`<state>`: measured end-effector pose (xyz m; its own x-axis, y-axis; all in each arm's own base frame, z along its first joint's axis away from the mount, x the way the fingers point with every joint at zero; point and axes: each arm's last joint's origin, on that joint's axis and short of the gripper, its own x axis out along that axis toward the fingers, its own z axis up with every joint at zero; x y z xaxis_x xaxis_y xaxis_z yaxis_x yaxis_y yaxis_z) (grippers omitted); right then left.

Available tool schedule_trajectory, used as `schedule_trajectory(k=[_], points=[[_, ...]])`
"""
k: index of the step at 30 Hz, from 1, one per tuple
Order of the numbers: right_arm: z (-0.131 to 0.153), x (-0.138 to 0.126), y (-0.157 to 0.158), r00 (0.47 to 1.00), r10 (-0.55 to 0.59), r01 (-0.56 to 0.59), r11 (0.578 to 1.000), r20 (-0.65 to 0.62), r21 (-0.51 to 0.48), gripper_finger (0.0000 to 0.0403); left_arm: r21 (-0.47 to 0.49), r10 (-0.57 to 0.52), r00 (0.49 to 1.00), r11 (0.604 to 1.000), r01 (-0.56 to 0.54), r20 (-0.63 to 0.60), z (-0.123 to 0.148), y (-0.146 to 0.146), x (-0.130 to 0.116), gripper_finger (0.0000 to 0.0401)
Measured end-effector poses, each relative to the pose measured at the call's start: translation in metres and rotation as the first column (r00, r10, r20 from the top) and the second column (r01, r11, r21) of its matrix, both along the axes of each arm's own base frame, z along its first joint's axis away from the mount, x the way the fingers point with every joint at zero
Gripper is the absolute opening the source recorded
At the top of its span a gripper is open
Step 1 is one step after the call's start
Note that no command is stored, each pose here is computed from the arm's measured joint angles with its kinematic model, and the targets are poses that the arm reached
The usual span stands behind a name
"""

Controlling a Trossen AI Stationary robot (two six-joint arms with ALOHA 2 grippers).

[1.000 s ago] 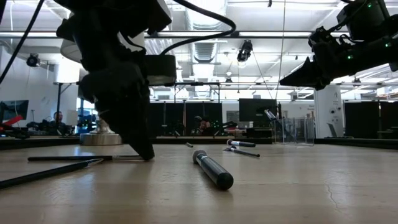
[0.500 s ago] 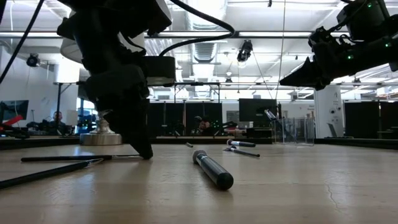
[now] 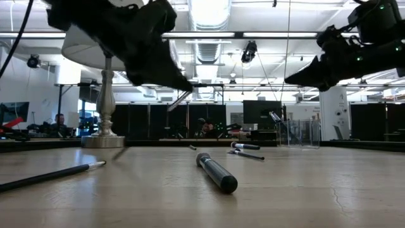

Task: Put items in baskets/containers
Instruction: Put the eyeshadow brush into the transparent organizer

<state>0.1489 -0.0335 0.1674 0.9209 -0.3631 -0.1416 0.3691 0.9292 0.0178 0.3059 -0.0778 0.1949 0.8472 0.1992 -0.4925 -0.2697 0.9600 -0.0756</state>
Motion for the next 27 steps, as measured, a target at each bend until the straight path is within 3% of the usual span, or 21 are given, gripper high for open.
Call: schedule_trajectory(k=[4,7,11,16,27], points=[[-0.001,0.001,0.004,0.985,0.144,-0.144,0.99,0.096,-0.011,0.0008,0.049,-0.052,0.975,0.998,0.043,0.215,0.003,0.009,0.001,0.0],[0.0,0.004,0.004,0.974,0.169,-0.17,0.985,0.152,-0.005,0.0008,0.07,-0.088,0.927,0.995,0.067,0.364,0.012,0.017,0.001,0.0],[-0.004,0.014,0.004,0.971,0.206,-0.209,0.978,0.124,0.015,0.001,0.11,-0.115,0.877,0.991,0.071,0.466,0.02,0.026,0.001,0.0],[0.001,0.041,0.009,0.954,0.274,-0.278,0.961,0.124,0.015,0.004,0.141,-0.13,0.845,0.988,0.066,0.519,0.029,0.035,0.005,0.0],[0.013,0.113,0.027,0.914,0.388,-0.388,0.921,0.121,-0.024,0.0162,0.165,-0.136,0.814,0.985,0.05,0.565,0.038,0.039,0.007,0.0]])
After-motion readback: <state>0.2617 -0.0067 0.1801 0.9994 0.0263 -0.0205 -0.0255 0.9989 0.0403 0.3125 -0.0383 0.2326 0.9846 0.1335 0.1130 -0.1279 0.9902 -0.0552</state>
